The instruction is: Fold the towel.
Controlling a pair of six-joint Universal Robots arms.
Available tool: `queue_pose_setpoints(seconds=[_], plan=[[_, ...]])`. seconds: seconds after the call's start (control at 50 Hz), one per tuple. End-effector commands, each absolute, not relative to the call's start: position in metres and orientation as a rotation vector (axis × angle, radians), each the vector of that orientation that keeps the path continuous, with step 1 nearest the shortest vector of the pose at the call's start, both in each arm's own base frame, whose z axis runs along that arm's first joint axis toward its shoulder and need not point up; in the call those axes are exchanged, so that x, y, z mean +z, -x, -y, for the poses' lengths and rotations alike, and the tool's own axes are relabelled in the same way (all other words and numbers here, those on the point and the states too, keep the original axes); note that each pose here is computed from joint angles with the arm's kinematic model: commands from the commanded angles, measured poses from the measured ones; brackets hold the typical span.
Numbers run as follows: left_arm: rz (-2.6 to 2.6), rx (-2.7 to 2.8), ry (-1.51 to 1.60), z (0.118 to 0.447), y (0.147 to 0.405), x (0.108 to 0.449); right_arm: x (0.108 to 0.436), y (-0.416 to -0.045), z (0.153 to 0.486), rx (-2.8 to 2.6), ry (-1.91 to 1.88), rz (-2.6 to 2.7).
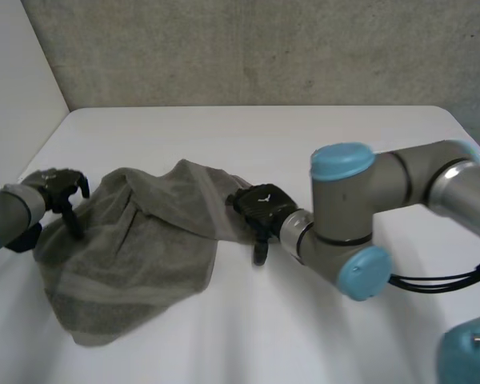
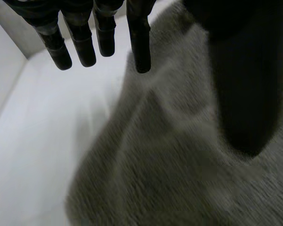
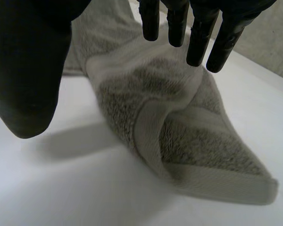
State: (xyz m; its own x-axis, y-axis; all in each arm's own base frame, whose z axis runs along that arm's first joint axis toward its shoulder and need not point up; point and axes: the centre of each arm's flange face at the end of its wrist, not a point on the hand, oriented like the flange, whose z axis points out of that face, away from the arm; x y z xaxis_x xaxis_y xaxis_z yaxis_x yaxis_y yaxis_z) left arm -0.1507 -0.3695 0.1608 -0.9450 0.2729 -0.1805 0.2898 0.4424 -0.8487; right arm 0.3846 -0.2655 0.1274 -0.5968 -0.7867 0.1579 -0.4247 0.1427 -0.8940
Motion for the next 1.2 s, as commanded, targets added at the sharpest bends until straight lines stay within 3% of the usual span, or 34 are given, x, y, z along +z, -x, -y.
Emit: queue_pose_setpoints(seconds=[0.02, 0.18, 0.22, 0.28, 0.32, 0.48, 0.66, 0.88, 1.2], plan=[[-2.786, -1.571, -0.627, 0.324, 0.157, 0.167, 0.113, -0.392, 0.275, -1.507, 1.174, -2.107], [-2.827, -1.674, -0.78, 0.279, 0.174, 0.188, 0.134, -0.385, 0.285, -1.568, 1.143, -2.089], [-2.828, -1.688, -0.804, 0.272, 0.176, 0.19, 0.158, -0.365, 0.302, -1.642, 1.082, -2.106], [-2.852, -1.692, -0.882, 0.256, 0.187, 0.187, 0.168, -0.347, 0.318, -1.687, 1.034, -2.136], [-2.861, -1.693, -0.945, 0.246, 0.195, 0.184, 0.18, -0.316, 0.345, -1.76, 0.949, -2.19], [-2.829, -1.716, -1.154, 0.213, 0.223, 0.163, 0.179, -0.257, 0.38, -1.79, 0.81, -2.34], [-2.824, -1.66, -1.217, 0.2, 0.235, 0.137, 0.168, -0.235, 0.373, -1.723, 0.763, -2.428], [-2.72, -1.545, -1.235, 0.206, 0.23, 0.115, 0.169, -0.234, 0.353, -1.702, 0.788, -2.387], [-2.694, -1.576, -1.222, 0.211, 0.229, 0.119, 0.169, -0.23, 0.344, -1.69, 0.785, -2.395]])
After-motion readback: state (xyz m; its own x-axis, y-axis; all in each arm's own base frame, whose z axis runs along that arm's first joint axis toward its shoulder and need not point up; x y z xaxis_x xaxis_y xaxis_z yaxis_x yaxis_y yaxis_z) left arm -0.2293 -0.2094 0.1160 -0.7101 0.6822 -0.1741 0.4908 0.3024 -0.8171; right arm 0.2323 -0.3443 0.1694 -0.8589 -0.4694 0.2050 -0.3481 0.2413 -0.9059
